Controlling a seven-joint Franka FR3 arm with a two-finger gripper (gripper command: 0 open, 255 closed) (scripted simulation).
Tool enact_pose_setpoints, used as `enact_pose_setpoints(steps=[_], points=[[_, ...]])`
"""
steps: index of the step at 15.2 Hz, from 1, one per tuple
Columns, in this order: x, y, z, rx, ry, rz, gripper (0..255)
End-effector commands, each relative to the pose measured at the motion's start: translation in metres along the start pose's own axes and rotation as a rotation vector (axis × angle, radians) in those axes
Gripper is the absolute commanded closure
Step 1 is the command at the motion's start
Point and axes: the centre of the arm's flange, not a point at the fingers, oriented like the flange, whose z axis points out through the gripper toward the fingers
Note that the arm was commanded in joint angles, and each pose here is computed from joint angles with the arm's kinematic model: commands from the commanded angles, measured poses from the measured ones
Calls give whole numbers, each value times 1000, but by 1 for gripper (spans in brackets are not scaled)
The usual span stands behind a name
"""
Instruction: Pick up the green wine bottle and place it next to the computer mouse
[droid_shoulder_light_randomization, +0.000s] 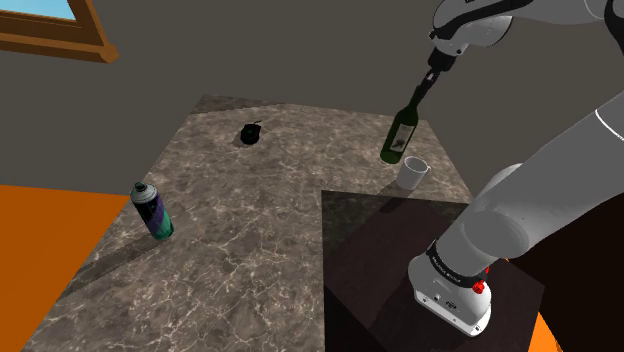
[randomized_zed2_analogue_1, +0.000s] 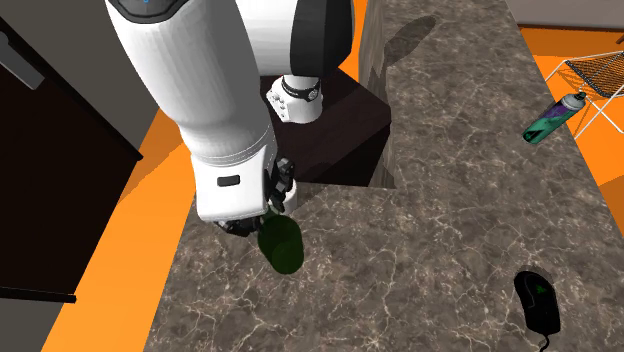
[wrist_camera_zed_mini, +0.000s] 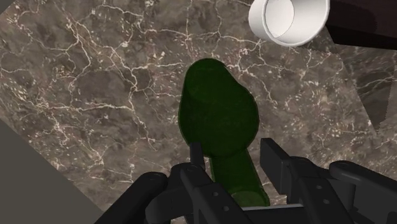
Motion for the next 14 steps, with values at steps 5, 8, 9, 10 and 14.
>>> enact_pose_setpoints(steps=[5,8,9,10,14], points=[[2,1,-16,0,0,0,255],[3,1,-31,0,0,0,255],[4,1,-37,0,0,0,255],[4,2,-42,0,0,0,255],[7,2,-63,0,0,0,255]])
